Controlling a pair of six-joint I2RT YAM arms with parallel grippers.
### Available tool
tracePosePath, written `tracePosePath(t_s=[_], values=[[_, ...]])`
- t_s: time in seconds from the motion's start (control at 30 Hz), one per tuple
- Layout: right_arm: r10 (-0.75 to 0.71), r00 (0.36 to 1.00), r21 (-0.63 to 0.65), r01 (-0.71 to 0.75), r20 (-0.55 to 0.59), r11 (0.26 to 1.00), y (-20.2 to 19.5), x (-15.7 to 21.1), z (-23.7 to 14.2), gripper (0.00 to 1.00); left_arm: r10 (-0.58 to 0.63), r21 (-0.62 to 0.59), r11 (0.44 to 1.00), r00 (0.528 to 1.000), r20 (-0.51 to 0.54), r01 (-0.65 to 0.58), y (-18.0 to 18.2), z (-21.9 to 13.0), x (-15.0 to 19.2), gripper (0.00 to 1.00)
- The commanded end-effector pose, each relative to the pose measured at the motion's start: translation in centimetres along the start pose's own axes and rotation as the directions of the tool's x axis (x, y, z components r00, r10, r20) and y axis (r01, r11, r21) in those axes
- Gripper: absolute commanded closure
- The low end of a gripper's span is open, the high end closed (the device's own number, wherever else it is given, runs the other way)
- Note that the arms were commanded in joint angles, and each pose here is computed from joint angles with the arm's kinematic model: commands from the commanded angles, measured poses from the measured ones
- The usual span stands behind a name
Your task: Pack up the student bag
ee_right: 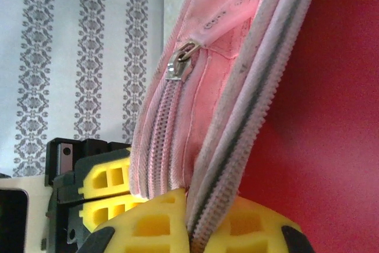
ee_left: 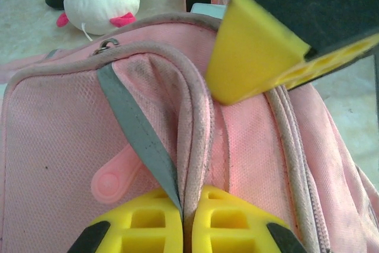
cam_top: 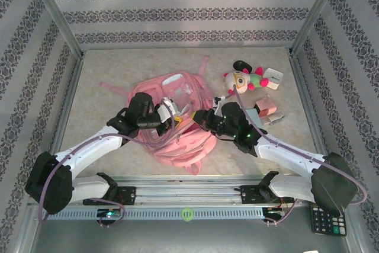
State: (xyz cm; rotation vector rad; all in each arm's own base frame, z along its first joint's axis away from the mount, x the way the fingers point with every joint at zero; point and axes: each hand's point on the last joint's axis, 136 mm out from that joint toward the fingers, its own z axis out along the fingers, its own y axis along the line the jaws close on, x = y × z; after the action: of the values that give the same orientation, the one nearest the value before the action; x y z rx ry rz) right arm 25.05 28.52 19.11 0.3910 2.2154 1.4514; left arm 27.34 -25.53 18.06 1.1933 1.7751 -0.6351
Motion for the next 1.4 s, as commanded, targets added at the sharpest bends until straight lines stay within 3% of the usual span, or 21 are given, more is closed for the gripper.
tracePosePath(t_s=[0.0, 0.07, 0.17, 0.27, 0.43, 0.53, 0.63, 0.77, 0.93, 1.37], values=[[-0.026, 0.989, -0.066, 0.036, 0.149, 0.997, 2.2, -0.7, -1.1, 1.0, 0.095, -0.112, 0.99, 0.994, 0.05, -0.089, 3.9, -1.0, -3.2, 0.97], [-0.04, 0.983, -0.07, 0.053, 0.177, 0.996, 2.5, -0.4, -1.0, 1.0, 0.053, -0.15, 0.988, 0.998, 0.041, -0.046, 4.8, -1.2, -3.5, 0.89], [-0.057, 0.978, -0.087, 0.076, 0.203, 0.993, 3.4, -0.3, -0.5, 1.0, -0.084, -0.211, 0.973, 0.996, 0.037, 0.09, 5.6, -2.5, -3.8, 0.66], [-0.073, 0.974, -0.085, 0.093, 0.213, 0.992, 4.1, -0.5, 0.1, 1.0, -0.257, -0.25, 0.935, 0.966, 0.011, 0.252, 5.0, -4.5, -2.9, 0.57], [-0.08, 0.975, -0.089, 0.1, 0.208, 0.991, 5.0, -0.6, 1.1, 1.0, -0.555, -0.318, 0.796, 0.83, -0.044, 0.515, 2.0, -8.4, 0.8, 0.52], [-0.078, 0.977, -0.089, 0.098, 0.201, 0.991, 5.3, -0.5, 1.5, 1.0, -0.707, -0.348, 0.661, 0.707, 0.009, 0.665, 0.3, -10.0, 3.2, 0.52], [-0.078, 0.978, -0.088, 0.096, 0.193, 0.991, 5.4, -0.4, 1.9, 1.0, -0.778, -0.305, 0.582, 0.626, 0.063, 0.754, -1.4, -10.1, 5.0, 0.52], [-0.076, 0.981, -0.085, 0.093, 0.179, 0.992, 5.4, 0.0, 2.3, 1.0, -0.815, -0.27, 0.529, 0.57, 0.1, 0.804, -1.9, -8.7, 6.9, 0.5], [-0.081, 0.982, -0.082, 0.096, 0.17, 0.992, 5.3, 0.6, 2.5, 1.0, -0.829, -0.173, 0.534, 0.553, 0.084, 0.827, -2.2, -5.8, 6.6, 0.49], [-0.091, 0.982, -0.08, 0.105, 0.163, 0.991, 5.2, 0.9, 2.6, 1.0, -0.774, -0.028, 0.632, 0.632, 0.03, 0.775, -5.0, -1.8, 3.1, 0.5]])
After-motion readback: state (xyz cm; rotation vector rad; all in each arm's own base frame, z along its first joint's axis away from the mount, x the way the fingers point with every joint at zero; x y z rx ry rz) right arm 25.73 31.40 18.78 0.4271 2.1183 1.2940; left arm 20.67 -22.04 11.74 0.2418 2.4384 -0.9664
